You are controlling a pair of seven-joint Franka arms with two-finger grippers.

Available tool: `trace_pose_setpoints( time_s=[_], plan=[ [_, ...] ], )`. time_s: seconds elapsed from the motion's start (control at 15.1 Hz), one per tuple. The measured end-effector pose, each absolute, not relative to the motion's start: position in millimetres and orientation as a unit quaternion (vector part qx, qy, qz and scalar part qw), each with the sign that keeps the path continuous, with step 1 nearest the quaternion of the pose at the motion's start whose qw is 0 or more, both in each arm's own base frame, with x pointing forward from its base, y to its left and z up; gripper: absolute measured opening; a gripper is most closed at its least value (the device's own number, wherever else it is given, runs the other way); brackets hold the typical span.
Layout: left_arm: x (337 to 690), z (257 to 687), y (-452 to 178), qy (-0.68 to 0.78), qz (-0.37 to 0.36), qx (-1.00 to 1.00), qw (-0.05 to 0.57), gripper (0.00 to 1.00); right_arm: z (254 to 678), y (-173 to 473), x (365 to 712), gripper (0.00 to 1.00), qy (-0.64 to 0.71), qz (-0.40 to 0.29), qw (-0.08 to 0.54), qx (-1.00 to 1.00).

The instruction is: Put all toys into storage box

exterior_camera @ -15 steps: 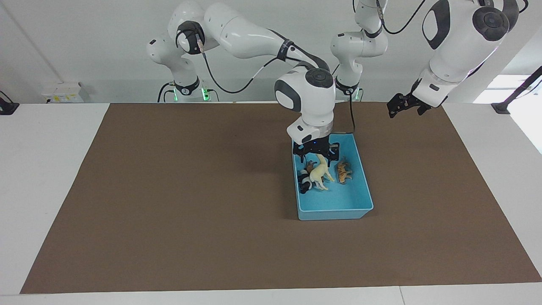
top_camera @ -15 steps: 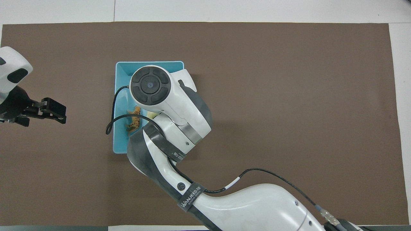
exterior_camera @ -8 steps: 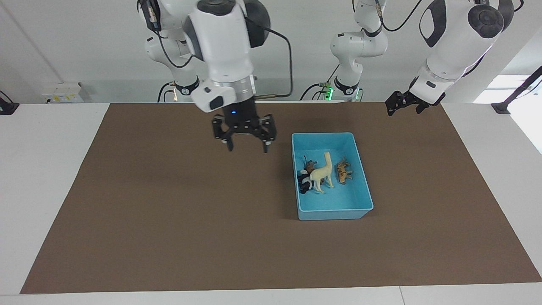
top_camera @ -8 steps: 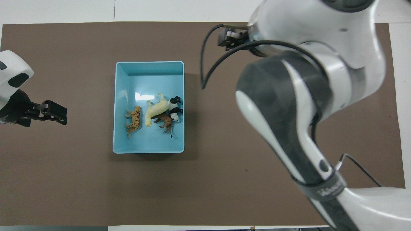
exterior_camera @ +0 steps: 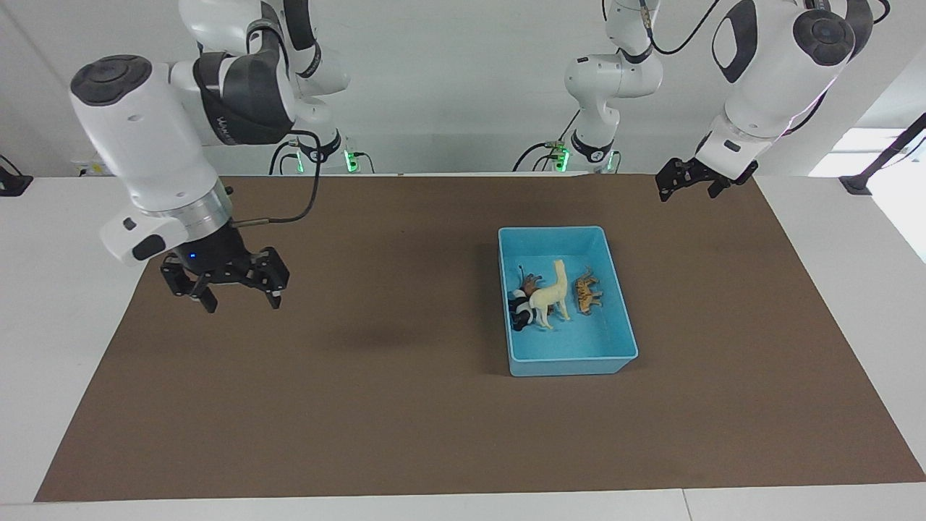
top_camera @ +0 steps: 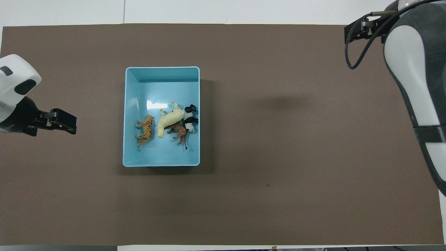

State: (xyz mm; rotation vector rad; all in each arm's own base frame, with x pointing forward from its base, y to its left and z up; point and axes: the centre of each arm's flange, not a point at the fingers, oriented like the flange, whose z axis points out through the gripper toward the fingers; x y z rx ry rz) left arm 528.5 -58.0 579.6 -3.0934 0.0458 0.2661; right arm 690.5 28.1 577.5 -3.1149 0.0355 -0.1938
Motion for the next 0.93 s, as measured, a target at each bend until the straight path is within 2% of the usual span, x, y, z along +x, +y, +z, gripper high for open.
trace_pose_setpoints(
  time_s=[0.27,0.46,0.6,0.73,0.93],
  plan=[
    [533.3,593.0,-59.2,0.018,0.059,-0.998,0.013,1.00,607.2,10.8,642.7,1.00,0.022,-0.012,0.014,-1.000],
    [538.1,606.2,-60.1,0.021,0.032,-0.999,0.010,1.00,642.5,-11.9,596.2,1.00,0.037,0.011,0.017,-0.999],
    [540.2,606.4,-60.2,0.026,0.026,-0.999,0.010,1.00,650.7,-19.1,568.8,1.00,0.041,0.018,0.008,-0.999],
    [540.5,605.9,-59.5,0.027,0.026,-0.999,0.010,1.00,642.1,-21.3,558.2,1.00,0.040,0.007,-0.008,-0.999],
    [540.9,606.1,-58.2,0.026,0.025,-0.999,0.009,1.00,619.0,-24.7,562.3,1.00,0.039,-0.020,-0.017,-0.999]
  ],
)
